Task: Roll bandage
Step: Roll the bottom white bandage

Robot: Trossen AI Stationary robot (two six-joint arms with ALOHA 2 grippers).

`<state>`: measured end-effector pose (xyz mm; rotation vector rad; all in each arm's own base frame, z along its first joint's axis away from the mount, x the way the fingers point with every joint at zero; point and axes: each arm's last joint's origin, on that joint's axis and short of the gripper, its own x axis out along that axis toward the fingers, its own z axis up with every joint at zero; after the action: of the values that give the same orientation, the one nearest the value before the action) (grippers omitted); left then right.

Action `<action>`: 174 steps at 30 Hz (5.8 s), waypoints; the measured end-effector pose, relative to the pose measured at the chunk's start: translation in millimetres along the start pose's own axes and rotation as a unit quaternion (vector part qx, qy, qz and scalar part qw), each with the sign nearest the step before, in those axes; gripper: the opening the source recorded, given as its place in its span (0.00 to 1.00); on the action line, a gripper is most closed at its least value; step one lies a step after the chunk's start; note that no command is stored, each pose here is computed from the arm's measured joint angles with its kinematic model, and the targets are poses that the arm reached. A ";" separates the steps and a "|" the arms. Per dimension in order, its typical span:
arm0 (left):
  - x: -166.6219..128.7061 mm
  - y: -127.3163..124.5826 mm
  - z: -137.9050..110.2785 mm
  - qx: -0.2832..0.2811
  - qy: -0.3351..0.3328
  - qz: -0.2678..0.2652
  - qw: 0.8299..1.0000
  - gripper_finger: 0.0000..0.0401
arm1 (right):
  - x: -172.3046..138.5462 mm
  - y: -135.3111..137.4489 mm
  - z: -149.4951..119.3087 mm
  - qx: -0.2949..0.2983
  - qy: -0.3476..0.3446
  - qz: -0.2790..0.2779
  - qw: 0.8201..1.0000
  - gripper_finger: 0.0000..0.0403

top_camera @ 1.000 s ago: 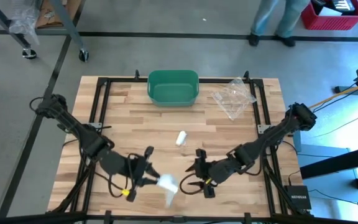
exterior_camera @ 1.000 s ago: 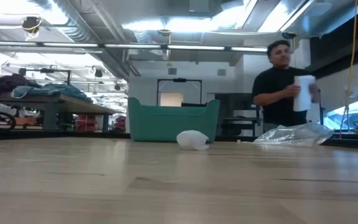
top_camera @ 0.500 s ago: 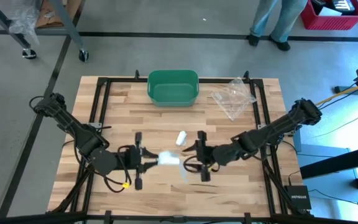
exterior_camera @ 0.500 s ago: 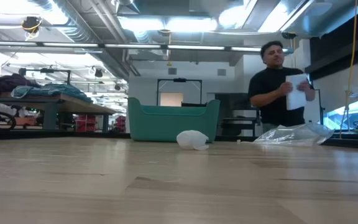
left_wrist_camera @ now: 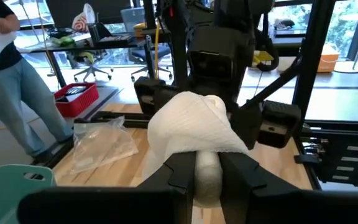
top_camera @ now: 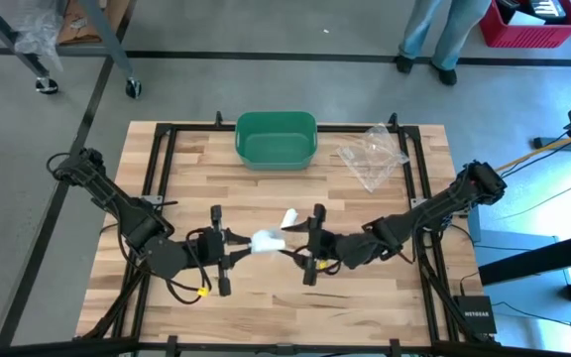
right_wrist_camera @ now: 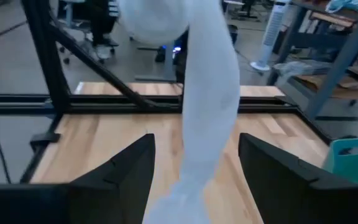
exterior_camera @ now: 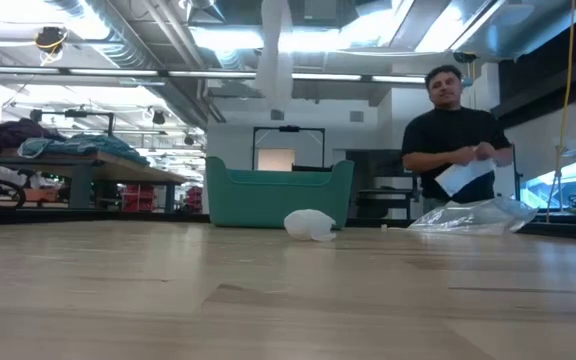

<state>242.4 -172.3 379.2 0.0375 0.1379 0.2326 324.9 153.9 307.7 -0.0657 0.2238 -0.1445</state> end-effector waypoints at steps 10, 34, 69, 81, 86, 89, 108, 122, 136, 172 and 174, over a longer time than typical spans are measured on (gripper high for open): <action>-1.0 -0.9 0.0 0.003 0.000 -0.002 1.000 0.10 | 6.3 2.9 -12.8 -0.012 0.028 -0.021 0.999 0.57; -4.2 -5.8 0.0 0.023 -0.001 -0.038 0.999 0.10 | 16.9 2.1 -17.1 -0.045 0.026 -0.008 0.999 0.16; -21.5 -22.5 8.7 0.043 -0.044 -0.131 0.990 0.10 | 22.7 8.8 -7.9 -0.010 0.066 0.128 0.990 0.49; -21.5 -22.4 9.0 0.046 -0.046 -0.130 0.989 0.10 | 39.8 20.3 -22.6 -0.031 0.057 0.158 0.985 0.59; -20.0 -21.4 9.0 0.043 -0.045 -0.127 0.990 0.10 | 52.5 27.9 -27.7 -0.025 0.021 0.158 0.987 0.47; -21.0 -22.0 9.1 0.042 -0.045 -0.129 0.990 0.10 | 59.5 30.5 -38.6 -0.053 0.027 0.138 0.989 0.33; -43.4 -33.5 24.7 0.085 -0.127 -0.148 0.977 0.10 | 61.3 30.5 -38.7 -0.033 0.026 0.121 0.992 0.16; -36.9 -28.5 20.4 0.079 -0.099 -0.098 0.987 0.10 | 7.5 -0.4 0.5 -0.008 0.093 0.144 0.985 0.62; -35.5 -27.6 19.9 0.079 -0.095 -0.095 0.988 0.10 | 63.4 30.5 -45.5 -0.017 0.008 0.172 0.985 0.64; -53.6 -33.2 25.9 0.077 -0.120 -0.120 0.982 0.10 | 51.8 27.8 -40.0 -0.088 0.020 0.110 0.990 0.05; -59.1 -33.7 30.2 0.089 -0.136 -0.102 0.981 0.10 | 44.6 33.4 -38.5 -0.107 0.021 0.117 0.987 0.02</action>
<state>197.4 -219.4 415.2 0.2319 -0.1101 0.0071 363.8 178.4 257.9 -0.2497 0.2866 0.1126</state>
